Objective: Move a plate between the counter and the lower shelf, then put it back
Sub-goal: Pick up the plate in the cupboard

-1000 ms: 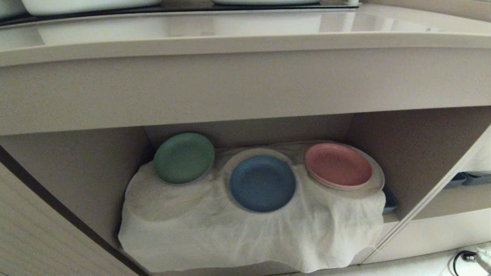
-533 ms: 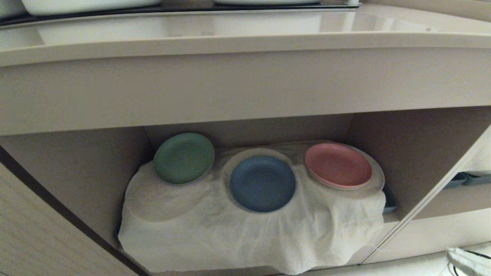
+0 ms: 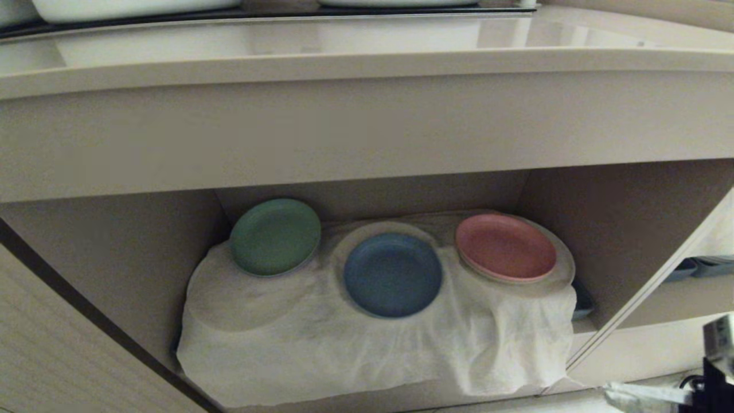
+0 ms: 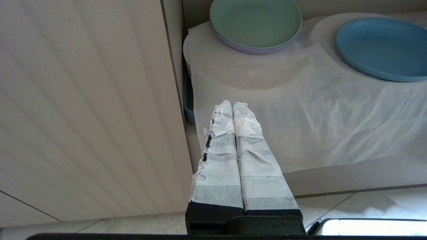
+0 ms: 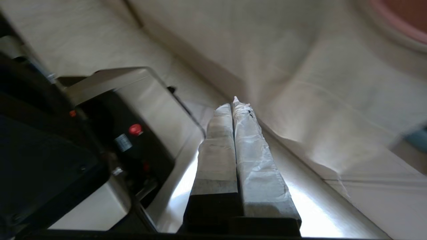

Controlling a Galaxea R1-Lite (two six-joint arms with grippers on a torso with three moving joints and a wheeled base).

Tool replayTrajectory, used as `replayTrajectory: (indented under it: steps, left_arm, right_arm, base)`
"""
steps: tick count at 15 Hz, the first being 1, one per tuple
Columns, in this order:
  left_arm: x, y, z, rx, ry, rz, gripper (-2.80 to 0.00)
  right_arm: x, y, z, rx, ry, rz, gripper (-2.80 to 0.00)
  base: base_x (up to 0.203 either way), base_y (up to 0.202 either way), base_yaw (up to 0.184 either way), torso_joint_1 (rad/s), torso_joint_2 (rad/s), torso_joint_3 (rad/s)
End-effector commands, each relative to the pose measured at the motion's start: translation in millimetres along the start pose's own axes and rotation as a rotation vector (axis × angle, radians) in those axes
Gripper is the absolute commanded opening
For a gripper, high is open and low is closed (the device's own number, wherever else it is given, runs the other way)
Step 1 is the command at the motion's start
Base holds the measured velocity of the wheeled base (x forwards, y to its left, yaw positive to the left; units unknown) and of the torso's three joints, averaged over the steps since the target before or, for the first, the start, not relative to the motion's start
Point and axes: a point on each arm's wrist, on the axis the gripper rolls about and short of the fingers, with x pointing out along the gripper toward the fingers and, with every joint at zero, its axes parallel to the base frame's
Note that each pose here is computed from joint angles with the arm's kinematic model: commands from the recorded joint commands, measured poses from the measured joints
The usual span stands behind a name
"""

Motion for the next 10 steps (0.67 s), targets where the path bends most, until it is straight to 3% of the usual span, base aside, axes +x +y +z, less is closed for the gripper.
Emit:
replayTrajectory:
  steps: [1, 5, 10]
  left_arm:
    - [0.0, 0.0, 0.0, -0.001, 0.0, 0.0, -2.8]
    - [0.0, 0.0, 0.0, 0.0, 0.0, 0.0, -2.8]
    - [0.0, 0.0, 0.0, -0.001, 0.0, 0.0, -2.8]
  right_arm:
    - [22.7, -10.1, 6.3, 0.022, 0.069, 0.076, -2.8]
    - [59.4, -23.2, 33.0, 0.029, 0.105, 0.158, -2.8]
    - [102.0, -28.8, 59.5, 0.084, 0.15, 0.147, -2.8]
  base:
    - [0.0, 0.0, 0.0, 0.0, 0.0, 0.0]
    - [0.0, 0.0, 0.0, 0.0, 0.0, 0.0]
    - [0.0, 0.0, 0.0, 0.0, 0.0, 0.0]
